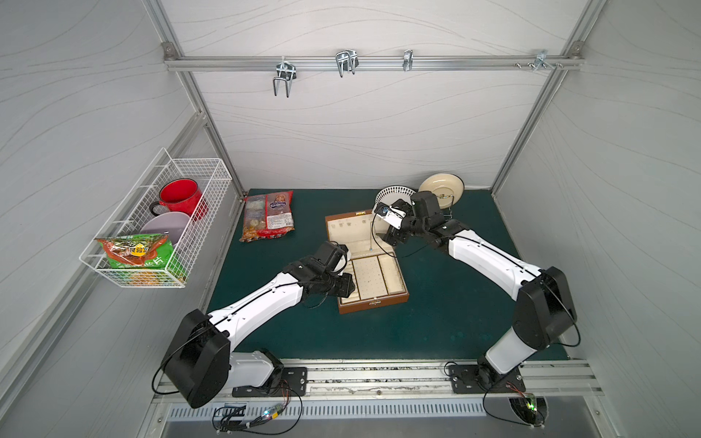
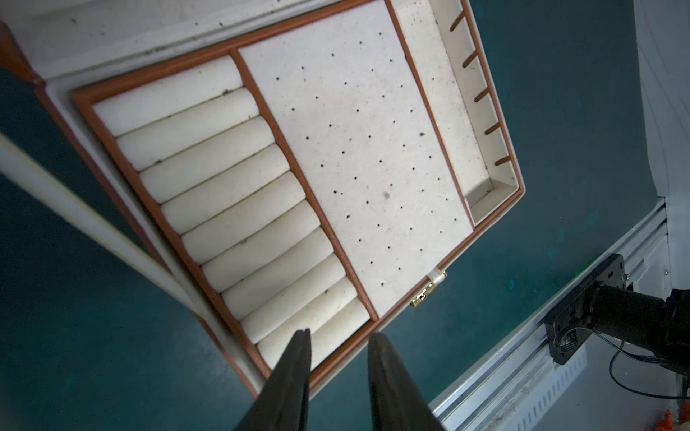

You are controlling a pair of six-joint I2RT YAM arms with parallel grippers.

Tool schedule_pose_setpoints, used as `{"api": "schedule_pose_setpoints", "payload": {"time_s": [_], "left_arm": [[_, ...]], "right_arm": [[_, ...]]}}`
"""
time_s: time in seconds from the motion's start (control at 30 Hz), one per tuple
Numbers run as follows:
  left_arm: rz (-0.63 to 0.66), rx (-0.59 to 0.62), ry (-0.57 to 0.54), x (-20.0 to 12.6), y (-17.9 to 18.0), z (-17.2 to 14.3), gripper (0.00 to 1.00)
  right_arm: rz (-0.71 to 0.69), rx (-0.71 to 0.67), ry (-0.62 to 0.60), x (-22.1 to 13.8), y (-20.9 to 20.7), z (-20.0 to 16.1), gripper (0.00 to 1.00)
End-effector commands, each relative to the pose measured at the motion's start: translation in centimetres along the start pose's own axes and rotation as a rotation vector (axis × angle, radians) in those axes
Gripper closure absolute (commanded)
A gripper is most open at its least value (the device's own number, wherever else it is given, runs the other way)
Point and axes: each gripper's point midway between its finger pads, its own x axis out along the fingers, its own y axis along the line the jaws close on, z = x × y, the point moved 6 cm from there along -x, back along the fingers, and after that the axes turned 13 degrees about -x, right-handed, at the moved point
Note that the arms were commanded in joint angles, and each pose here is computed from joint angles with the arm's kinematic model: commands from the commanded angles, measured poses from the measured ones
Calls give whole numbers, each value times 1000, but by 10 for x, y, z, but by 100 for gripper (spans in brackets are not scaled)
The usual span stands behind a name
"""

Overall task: Put jewelry chain into jewelry box
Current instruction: Close the fastener on the jewelry box.

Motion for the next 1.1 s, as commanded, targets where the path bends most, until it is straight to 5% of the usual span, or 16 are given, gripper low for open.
{"api": "schedule_pose_setpoints", "payload": {"time_s": [0.0,0.3,0.5,1.07], "left_arm": [[-19,6,-9,5,-5,3,69],[31,0,25,15,3,0,70],[35,6,25,15,3,0,70],[40,9,23,14,4,-1,71]], "right_arm": [[2,-74,-23,7,-6,6,1],[11,-125,-13,17,-14,5,2],[38,-118,0,26,-17,2,14],[25,-145,62,43,-19,-8,27]]}}
